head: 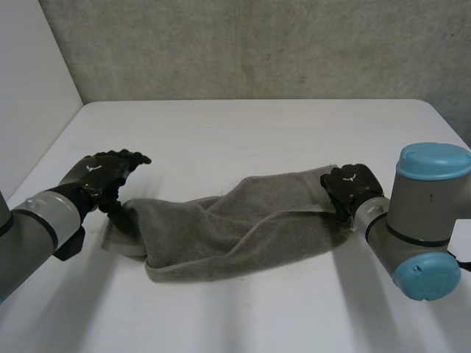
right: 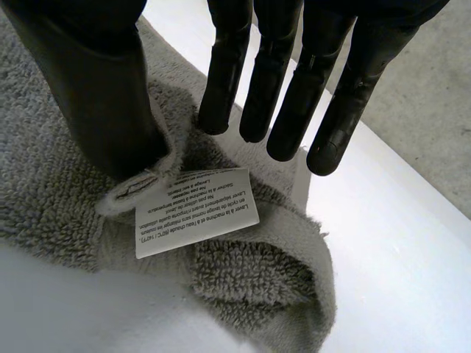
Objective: Fold the towel.
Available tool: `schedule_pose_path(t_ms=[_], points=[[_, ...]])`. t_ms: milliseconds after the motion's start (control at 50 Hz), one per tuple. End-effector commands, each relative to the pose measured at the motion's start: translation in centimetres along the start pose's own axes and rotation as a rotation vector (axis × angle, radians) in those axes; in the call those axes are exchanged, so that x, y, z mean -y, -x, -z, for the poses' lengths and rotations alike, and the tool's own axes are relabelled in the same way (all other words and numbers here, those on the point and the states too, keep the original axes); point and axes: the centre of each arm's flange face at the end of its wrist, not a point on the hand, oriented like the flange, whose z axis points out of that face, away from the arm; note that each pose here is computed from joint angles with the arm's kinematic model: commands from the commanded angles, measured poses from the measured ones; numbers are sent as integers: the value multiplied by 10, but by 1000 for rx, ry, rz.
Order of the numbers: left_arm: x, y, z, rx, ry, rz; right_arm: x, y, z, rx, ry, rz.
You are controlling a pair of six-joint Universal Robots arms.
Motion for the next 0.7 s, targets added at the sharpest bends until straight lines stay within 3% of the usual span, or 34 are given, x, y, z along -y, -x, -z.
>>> schedule_pose_path(t_ms=[20, 120, 380, 700], points=[[-1, -3, 9, -2, 0, -2, -1, 3, 2, 12, 7, 0], [-2, -5, 17, -3, -3, -3, 6, 1, 5, 26, -18, -2], [-4, -23, 51, -72, -42, -16, 81, -38, 52, -24, -223, 19], [-24, -38, 60, -186, 6, -1, 115, -86, 88, -110, -293, 15]])
